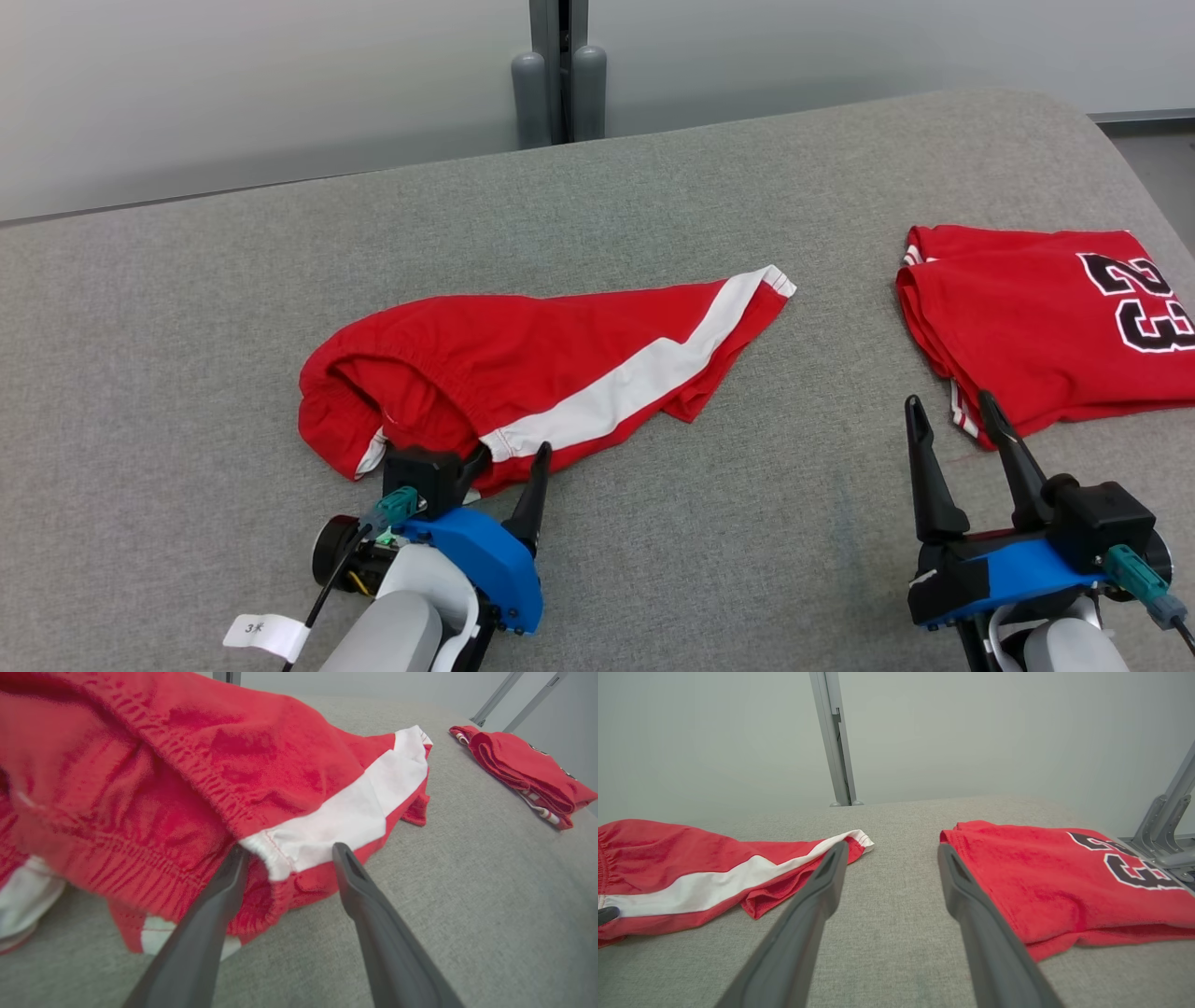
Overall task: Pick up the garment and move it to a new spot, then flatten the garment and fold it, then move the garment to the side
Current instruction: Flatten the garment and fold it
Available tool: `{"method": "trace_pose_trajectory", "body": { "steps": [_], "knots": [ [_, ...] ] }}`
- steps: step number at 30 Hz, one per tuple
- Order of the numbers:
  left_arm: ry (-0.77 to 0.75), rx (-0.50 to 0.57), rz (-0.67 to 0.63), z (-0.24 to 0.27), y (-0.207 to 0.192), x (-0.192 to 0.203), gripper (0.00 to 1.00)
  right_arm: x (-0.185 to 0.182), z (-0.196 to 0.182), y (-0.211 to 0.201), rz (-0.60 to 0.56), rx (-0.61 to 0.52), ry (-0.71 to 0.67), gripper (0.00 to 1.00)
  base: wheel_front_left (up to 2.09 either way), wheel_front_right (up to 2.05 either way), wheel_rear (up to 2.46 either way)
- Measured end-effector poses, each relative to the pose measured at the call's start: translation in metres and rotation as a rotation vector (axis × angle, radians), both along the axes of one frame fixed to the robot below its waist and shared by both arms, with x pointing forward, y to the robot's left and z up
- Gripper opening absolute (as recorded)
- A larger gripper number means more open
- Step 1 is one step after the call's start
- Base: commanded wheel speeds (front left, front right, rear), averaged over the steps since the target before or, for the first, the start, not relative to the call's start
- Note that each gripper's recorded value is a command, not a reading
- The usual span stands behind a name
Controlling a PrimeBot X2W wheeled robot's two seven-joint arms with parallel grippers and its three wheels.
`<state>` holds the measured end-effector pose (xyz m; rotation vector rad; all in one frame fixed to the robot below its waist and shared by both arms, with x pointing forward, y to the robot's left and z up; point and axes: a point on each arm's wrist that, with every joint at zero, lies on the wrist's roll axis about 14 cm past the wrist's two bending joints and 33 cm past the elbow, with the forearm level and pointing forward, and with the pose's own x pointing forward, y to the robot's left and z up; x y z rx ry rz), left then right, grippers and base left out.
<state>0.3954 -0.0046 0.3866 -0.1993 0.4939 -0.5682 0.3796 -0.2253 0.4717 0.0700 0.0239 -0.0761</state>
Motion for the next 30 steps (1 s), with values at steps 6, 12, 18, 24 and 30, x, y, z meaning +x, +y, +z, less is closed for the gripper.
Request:
{"method": "trace_pose_trajectory", "body": {
  "steps": [6,12,18,24,30],
  "knots": [
    [-0.105,-0.100,0.014,0.030,-0.010,0.011,0.00,0.002,0.003,-0.002,-0.004,0.001,-0.011,1.00,0.00,0.00,0.00],
    [-0.149,-0.202,0.065,0.056,0.001,0.001,0.00,0.009,0.011,0.008,0.025,0.003,-0.038,1.00,0.00,0.00,0.00],
    [-0.084,-0.129,0.159,0.033,0.052,-0.031,0.00,0.016,0.021,0.022,0.064,0.010,-0.067,1.00,0.00,0.00,0.00],
    [-0.028,-0.089,0.205,0.020,0.076,-0.054,0.00,0.016,0.024,0.030,0.088,0.012,-0.078,1.00,0.00,0.00,0.00],
    [-0.002,-0.056,0.276,0.006,0.097,-0.060,0.00,0.012,0.027,0.034,0.101,0.007,-0.084,1.00,0.00,0.00,0.00]
  ]
}}
